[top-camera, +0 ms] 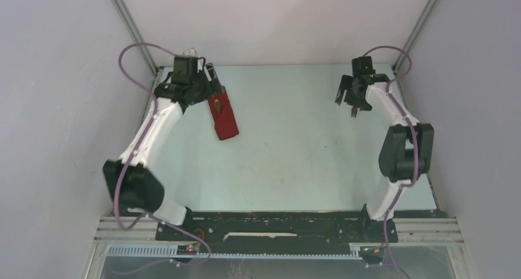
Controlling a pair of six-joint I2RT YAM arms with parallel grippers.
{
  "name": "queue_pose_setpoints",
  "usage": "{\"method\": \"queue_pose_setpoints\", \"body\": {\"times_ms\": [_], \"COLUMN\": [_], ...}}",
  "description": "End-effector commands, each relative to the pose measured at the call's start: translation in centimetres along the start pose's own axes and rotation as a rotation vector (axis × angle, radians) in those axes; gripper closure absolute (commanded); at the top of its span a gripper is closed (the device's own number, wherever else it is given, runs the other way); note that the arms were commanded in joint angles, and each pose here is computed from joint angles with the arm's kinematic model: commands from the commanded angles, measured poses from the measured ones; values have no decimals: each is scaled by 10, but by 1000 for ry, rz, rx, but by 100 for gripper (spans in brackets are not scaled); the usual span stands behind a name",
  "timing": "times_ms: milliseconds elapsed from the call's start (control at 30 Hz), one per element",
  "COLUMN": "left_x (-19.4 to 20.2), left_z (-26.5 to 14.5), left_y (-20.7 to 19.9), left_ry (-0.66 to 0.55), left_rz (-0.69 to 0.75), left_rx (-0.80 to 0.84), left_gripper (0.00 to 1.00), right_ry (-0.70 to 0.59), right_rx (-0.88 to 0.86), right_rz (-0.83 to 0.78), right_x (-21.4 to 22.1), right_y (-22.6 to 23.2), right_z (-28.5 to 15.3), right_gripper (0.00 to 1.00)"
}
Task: Fold the napkin into a case and place the utensils inside
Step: Insert the spoon into the folded napkin, then pick up the fork from the corner of the board.
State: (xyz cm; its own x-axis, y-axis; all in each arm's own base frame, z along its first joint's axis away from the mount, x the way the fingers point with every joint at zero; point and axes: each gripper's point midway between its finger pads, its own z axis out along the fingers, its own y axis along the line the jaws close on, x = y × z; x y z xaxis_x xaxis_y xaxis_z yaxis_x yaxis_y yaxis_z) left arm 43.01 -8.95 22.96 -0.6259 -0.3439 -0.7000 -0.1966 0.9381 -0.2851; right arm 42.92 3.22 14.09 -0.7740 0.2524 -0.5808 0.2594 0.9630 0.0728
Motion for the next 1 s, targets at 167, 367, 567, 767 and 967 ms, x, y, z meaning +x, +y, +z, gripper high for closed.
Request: {"method": "queue_pose_setpoints", "body": {"times_ms": [167,367,567,767,967], "left_x": [102,113,97,93,92], "left_z": [-104,-131,-149,-156,-155], "left_y": [-43,-39,-48,-51,-52], "left_ry": [172,114,69,63,71], "left_rz": [22,14,24,27,26], "left_rx": [493,560,599,614,618], "left_gripper": [18,18,18,18,19], "right_ry": [167,220,278,322,361], "right_rx": [164,93,86,116,86], "right_rz": [-22,-8,-39,-53,-53], "right_x": [-36,-39,-26,-9,3], "right_y": [-76,-70,-58,-64,-64], "right_z": [78,107,128,139,151], "right_gripper": [15,16,23,33,53]}}
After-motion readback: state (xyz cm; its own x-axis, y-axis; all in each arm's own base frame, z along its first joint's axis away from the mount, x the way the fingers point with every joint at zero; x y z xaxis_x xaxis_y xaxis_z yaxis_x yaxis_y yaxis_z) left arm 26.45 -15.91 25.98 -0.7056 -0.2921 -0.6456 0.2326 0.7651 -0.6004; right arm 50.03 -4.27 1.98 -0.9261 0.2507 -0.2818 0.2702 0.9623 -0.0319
